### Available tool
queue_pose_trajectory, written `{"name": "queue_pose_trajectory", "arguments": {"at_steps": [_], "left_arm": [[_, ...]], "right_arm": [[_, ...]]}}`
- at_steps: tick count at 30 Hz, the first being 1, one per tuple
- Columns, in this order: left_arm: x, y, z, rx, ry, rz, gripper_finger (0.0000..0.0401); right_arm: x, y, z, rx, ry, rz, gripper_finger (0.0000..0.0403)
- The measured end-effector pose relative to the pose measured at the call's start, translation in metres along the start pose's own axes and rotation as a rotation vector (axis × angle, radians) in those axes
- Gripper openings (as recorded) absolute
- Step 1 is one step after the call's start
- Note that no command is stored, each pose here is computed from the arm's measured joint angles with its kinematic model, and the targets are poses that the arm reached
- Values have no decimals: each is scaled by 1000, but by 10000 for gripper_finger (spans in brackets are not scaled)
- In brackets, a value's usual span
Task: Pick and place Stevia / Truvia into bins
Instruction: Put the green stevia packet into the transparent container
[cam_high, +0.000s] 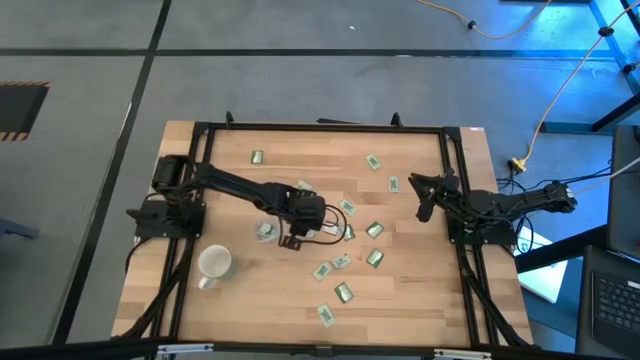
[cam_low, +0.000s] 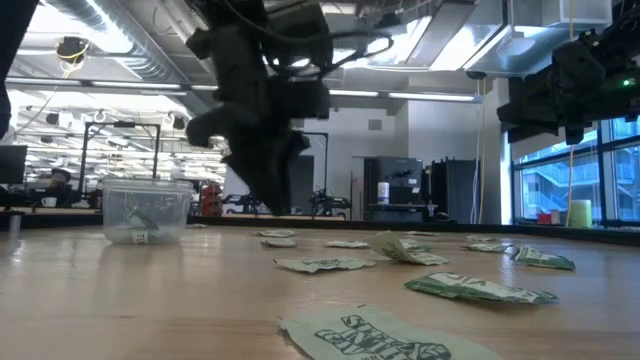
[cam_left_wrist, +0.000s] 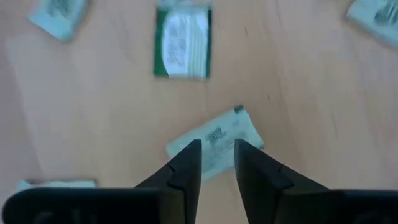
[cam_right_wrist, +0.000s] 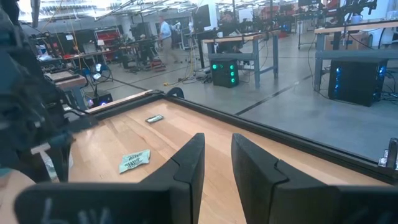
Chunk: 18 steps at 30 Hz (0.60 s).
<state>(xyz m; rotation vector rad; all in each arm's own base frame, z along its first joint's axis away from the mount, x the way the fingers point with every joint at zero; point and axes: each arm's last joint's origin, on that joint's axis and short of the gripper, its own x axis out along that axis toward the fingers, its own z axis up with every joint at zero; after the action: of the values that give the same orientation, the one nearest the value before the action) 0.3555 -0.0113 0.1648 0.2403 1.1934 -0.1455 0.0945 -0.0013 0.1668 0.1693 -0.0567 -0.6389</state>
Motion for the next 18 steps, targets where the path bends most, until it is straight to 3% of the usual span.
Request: {"name": "queue_pose_trajectory", "arguments": {"at_steps": [18], "left_arm": [[34,-2,-8,-11,107,-30,41]], "right_arm": [[0,0,0,-3,0,-1,84]]}}
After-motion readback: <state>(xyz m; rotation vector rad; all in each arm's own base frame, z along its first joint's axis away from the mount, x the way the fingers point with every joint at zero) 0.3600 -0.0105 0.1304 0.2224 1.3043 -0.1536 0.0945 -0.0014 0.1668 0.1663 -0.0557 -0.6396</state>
